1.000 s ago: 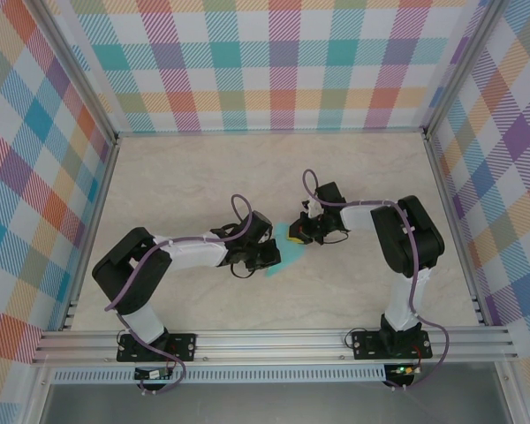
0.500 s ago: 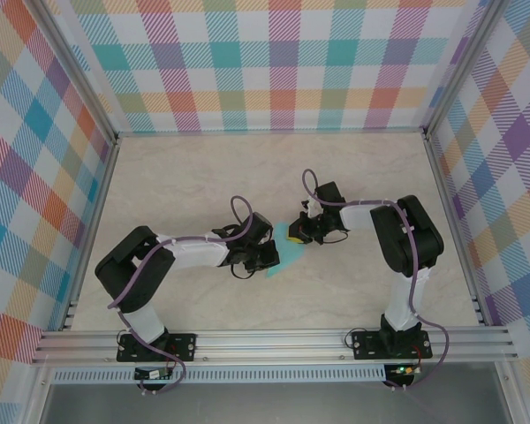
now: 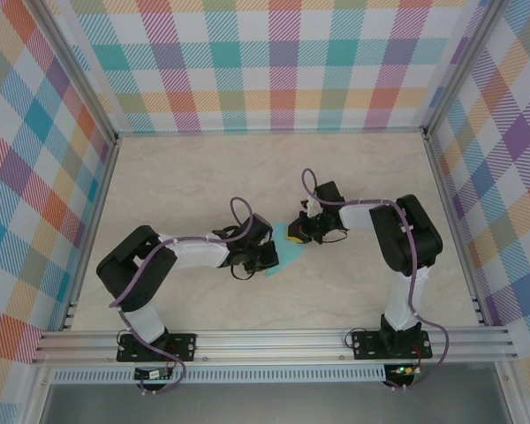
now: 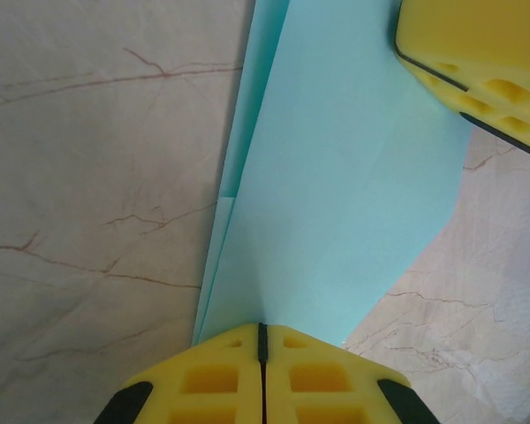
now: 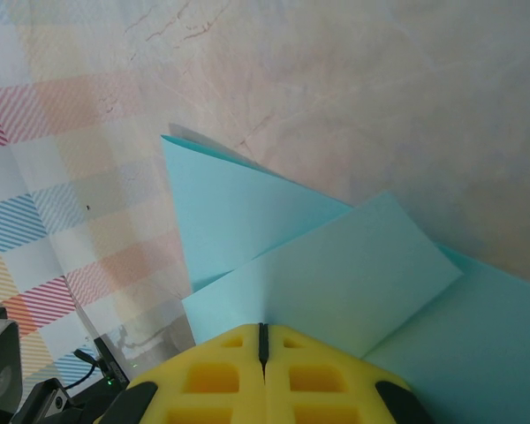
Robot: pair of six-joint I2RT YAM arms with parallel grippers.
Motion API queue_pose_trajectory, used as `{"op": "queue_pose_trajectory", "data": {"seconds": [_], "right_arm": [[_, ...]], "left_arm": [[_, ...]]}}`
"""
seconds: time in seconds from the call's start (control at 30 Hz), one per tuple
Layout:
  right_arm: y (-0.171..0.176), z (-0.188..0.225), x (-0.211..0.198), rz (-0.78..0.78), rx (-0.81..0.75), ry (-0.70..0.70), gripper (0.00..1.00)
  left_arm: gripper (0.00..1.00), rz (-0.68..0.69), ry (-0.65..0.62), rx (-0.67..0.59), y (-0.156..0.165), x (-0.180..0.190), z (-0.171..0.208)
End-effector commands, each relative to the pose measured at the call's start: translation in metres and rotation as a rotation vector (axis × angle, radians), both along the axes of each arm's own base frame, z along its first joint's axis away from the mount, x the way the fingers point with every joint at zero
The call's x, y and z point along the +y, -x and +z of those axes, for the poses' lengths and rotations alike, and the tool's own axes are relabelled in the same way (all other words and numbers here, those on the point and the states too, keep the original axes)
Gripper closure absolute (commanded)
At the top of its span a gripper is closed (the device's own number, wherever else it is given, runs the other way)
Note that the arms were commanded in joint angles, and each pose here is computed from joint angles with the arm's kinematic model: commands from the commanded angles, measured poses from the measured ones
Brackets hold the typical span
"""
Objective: Fold a paper plane with a square sheet of paper (pick it up from the middle)
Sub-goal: Fourth fold the wing at the center of the table.
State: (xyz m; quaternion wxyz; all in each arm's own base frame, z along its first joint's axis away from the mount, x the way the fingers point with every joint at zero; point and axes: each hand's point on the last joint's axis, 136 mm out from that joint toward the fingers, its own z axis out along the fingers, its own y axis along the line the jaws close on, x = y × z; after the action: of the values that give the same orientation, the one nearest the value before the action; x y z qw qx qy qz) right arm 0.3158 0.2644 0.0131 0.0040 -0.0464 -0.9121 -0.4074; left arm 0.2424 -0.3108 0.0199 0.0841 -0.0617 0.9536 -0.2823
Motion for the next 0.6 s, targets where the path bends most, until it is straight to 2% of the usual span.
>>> {"op": "queue_pose_trajectory", "data": {"seconds": [0.0,0.2,0.43,0.57], "right_arm": [[0.028,-0.062,-0.032,-0.047,0.147,0.217,1.00],[0.029,-0.061,-0.032,-0.046,0.147,0.219,1.00],[0.027,-0.053,-0.027,-0.040,0.136,0.192,1.00],[0.023,-0.042,-0.022,-0.030,0.112,0.151,1.00]], "left_arm": [[0.95,0.006,-0.078,0.075,0.020,0.016,-0.025],[0.95,0.008,-0.083,0.084,0.024,0.021,-0.026],[0.95,-0.010,0.009,0.029,0.016,0.004,0.012],[0.94,-0.011,0.030,0.033,0.019,0.004,0.017]]}}
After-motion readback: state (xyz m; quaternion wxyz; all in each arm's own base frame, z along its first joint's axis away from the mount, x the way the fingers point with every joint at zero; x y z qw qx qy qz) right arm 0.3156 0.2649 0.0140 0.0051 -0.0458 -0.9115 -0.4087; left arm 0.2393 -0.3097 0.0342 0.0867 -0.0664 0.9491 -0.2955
